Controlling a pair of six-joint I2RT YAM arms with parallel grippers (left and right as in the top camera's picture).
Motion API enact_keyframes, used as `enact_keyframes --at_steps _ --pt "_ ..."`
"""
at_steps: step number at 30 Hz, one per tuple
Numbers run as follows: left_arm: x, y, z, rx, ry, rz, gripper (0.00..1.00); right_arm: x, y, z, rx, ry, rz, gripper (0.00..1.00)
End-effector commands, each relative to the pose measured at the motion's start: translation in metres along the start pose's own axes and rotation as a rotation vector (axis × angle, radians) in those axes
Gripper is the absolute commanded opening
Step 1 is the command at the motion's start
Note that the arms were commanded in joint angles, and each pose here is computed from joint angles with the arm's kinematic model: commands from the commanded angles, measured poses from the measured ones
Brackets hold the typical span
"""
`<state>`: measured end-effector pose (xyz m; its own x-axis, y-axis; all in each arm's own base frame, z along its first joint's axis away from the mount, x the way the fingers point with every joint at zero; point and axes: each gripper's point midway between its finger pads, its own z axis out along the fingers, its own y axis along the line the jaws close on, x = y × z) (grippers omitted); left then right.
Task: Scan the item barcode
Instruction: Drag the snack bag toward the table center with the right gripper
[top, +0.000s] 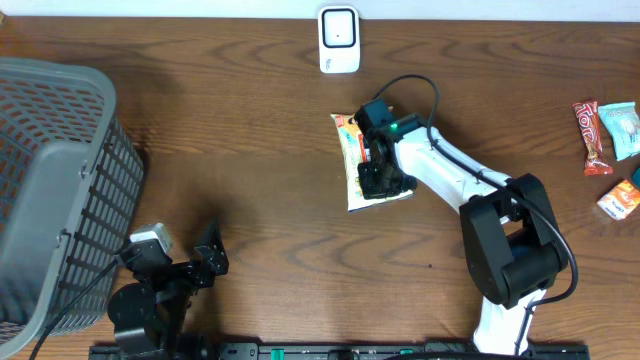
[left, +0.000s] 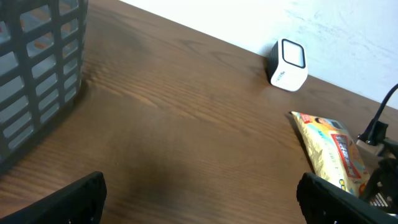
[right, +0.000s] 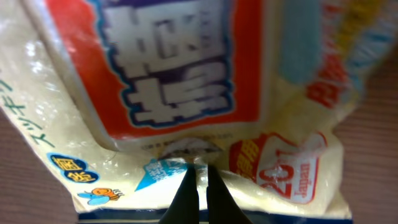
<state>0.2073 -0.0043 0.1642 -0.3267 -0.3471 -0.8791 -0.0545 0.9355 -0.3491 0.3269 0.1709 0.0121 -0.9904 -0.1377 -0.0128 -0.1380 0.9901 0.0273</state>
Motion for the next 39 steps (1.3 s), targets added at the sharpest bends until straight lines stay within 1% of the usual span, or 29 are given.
enact_keyframes --at_steps 1,2,3,4,5,6,7,9,12,14,16,18,20,22,23,24,26,27,28,29,33,34,35,37,38,39 --pt "0.0 -0.002 0.0 0.011 -0.002 -0.005 0.98 -0.024 0.002 -0.051 0.005 -0.118 0.029 0.01" --pt "0.0 -0.002 0.0 0.011 -0.002 -0.005 0.98 -0.029 0.004 -0.068 -0.006 -0.15 0.025 0.03" --pt "0.0 -0.002 0.0 0.011 -0.002 -0.005 0.98 -0.035 0.006 -0.089 -0.023 -0.201 0.024 0.1" --pt "0.0 -0.002 0.0 0.011 -0.002 -0.005 0.98 -0.04 0.007 -0.104 -0.037 -0.248 0.025 0.22" --pt "0.0 -0.002 0.0 0.011 -0.002 -0.005 0.98 -0.046 0.008 -0.116 -0.046 -0.297 0.026 0.28" --pt "0.0 -0.002 0.0 0.011 -0.002 -0.005 0.98 -0.055 0.005 -0.124 -0.028 -0.36 0.032 0.29" --pt "0.0 -0.002 0.0 0.011 -0.002 -0.005 0.98 -0.06 0.002 -0.125 -0.007 -0.384 0.037 0.29" --pt "0.0 -0.002 0.0 0.011 -0.002 -0.005 0.98 -0.066 -0.005 -0.11 0.042 -0.396 0.046 0.28" --pt "0.0 -0.002 0.0 0.011 -0.002 -0.005 0.98 -0.062 -0.004 -0.062 0.041 -0.335 0.049 0.3" --pt "0.0 -0.002 0.0 0.011 -0.002 -0.005 0.98 -0.05 0.001 -0.029 0.017 -0.258 0.057 0.28" --pt "0.0 -0.002 0.0 0.011 -0.002 -0.005 0.98 -0.041 -0.001 -0.005 0.035 -0.199 0.06 0.27" --pt "0.0 -0.002 0.0 0.011 -0.002 -0.005 0.98 -0.038 -0.006 0.008 0.063 -0.172 0.061 0.27" --pt "0.0 -0.002 0.0 0.011 -0.002 -0.005 0.98 -0.038 -0.009 0.008 0.074 -0.167 0.065 0.27" --pt "0.0 -0.002 0.0 0.011 -0.002 -0.005 0.98 -0.043 -0.011 -0.011 0.069 -0.179 0.076 0.27" --pt "0.0 -0.002 0.0 0.011 -0.002 -0.005 0.98 -0.048 -0.011 -0.028 0.06 -0.192 0.082 0.29" --pt "0.0 -0.002 0.0 0.011 -0.002 -0.005 0.98 -0.052 -0.01 -0.049 0.049 -0.212 0.086 0.36" --pt "0.0 -0.002 0.0 0.011 -0.002 -0.005 0.98 -0.056 -0.008 -0.076 0.036 -0.246 0.087 0.5" --pt "0.0 -0.002 0.0 0.011 -0.002 -0.005 0.98 -0.058 -0.005 -0.091 0.024 -0.277 0.082 0.56" --pt "0.0 -0.002 0.0 0.011 -0.002 -0.005 0.98 -0.059 0.0 -0.101 0.012 -0.304 0.074 0.58" --pt "0.0 -0.002 0.0 0.011 -0.002 -0.005 0.98 -0.06 0.003 -0.104 0.013 -0.321 0.063 0.59" --pt "0.0 -0.002 0.0 0.011 -0.002 -0.005 0.98 -0.062 0.027 -0.091 0.031 -0.35 -0.024 0.7" --pt "0.0 -0.002 0.0 0.011 -0.001 -0.005 0.98 -0.064 0.029 -0.084 0.062 -0.364 -0.035 0.75" --pt "0.0 -0.002 0.0 0.011 -0.002 -0.005 0.98 -0.068 0.031 -0.075 0.114 -0.388 -0.049 0.83" --pt "0.0 -0.002 0.0 0.011 -0.002 -0.005 0.98 -0.074 0.038 -0.058 0.18 -0.407 -0.08 0.93" --pt "0.0 -0.002 0.0 0.011 -0.002 -0.005 0.98 -0.074 0.04 -0.053 0.201 -0.411 -0.091 0.96" --pt "0.0 -0.002 0.0 0.011 -0.002 -0.005 0.98 -0.076 0.038 -0.045 0.271 -0.424 -0.105 0.99"
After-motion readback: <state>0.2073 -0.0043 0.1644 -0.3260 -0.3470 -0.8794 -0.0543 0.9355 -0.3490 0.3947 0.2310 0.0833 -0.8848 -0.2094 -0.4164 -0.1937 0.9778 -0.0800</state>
